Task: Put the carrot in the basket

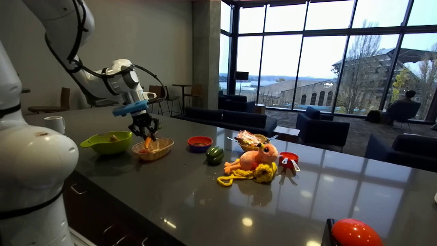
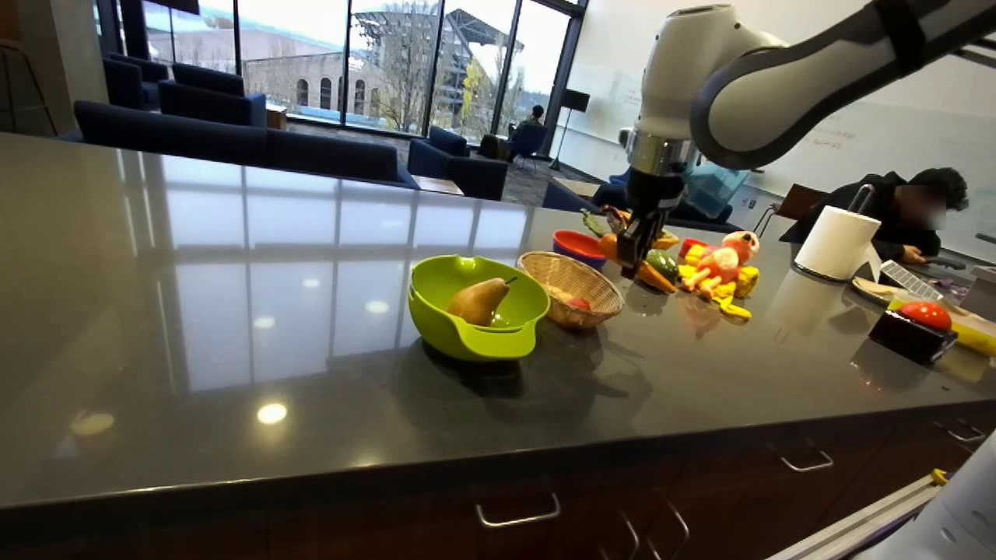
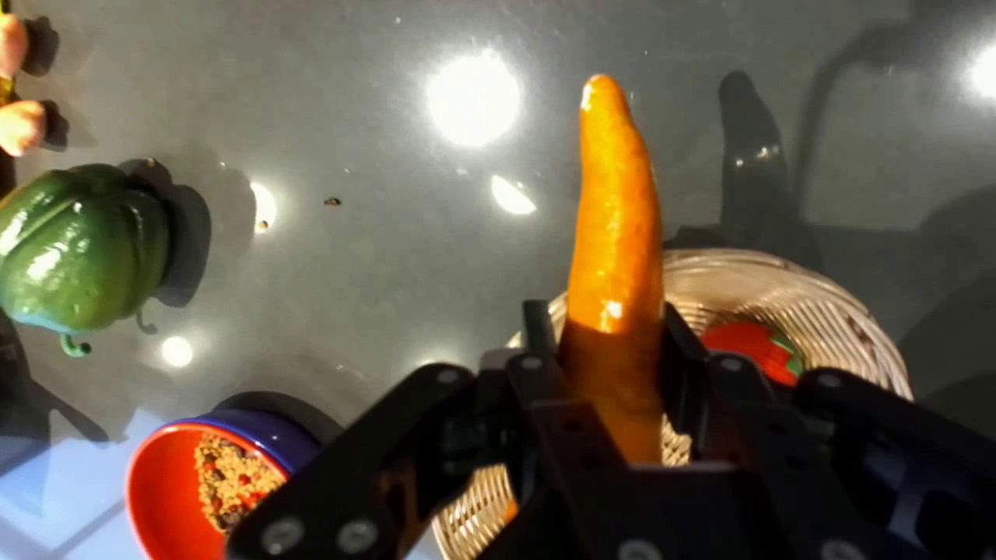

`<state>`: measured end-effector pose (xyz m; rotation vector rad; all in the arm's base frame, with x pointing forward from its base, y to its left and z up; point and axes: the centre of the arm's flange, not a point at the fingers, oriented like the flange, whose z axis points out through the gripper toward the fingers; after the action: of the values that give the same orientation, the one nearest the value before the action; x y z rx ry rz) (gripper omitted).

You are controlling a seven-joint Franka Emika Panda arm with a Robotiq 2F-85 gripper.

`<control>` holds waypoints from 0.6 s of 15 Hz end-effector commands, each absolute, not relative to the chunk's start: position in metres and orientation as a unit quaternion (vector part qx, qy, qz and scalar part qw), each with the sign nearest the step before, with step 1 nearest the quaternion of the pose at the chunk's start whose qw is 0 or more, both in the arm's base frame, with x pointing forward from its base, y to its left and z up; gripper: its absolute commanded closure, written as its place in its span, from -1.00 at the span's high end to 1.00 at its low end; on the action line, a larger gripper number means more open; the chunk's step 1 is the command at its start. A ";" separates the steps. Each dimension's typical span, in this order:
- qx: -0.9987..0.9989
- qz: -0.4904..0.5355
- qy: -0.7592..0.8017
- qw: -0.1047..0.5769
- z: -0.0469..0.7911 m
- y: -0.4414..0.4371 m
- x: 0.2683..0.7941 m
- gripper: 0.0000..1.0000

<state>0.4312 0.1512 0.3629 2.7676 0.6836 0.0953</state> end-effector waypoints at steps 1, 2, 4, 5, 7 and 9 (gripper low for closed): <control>0.965 0.030 0.228 0.125 0.359 0.169 0.470 -0.82; 0.966 0.030 0.226 0.124 0.356 0.172 0.479 -0.82; 0.968 0.027 0.222 0.116 0.352 0.175 0.492 -0.82; 0.969 0.025 0.221 0.113 0.349 0.177 0.497 -0.82; 0.969 0.022 0.225 0.100 0.341 0.182 0.503 -0.82; 0.970 0.019 0.228 0.086 0.334 0.188 0.508 -0.82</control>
<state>0.4941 0.1774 0.3396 2.8483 0.6672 0.0611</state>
